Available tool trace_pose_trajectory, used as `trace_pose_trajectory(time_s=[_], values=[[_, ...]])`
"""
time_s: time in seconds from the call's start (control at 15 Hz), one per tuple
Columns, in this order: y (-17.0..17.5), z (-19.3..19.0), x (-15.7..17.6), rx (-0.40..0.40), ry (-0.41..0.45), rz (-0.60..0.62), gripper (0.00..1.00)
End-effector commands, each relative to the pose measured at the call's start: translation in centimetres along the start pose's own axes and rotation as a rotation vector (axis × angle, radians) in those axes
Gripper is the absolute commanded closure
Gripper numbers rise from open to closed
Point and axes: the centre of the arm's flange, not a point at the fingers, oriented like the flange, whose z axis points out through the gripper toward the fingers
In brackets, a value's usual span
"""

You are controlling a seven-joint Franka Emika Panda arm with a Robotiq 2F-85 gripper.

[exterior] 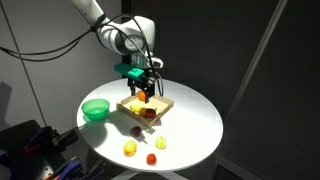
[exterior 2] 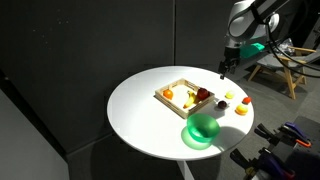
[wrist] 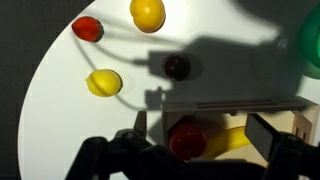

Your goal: Put the plum in the green bowl

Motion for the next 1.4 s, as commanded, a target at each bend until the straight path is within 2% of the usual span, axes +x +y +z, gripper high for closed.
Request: trace_pose_trajectory(time_s=[0.0, 0.6, 1.33], values=[[0.0, 0.0, 0.0, 0.0, 0.0, 0.0, 0.0], [-0.5, 1.5, -0.5, 0.012, 0.015, -0.029, 0.0], [-0.3, 7.4, -1.0, 0.006, 0.028, -0.125, 0.0]])
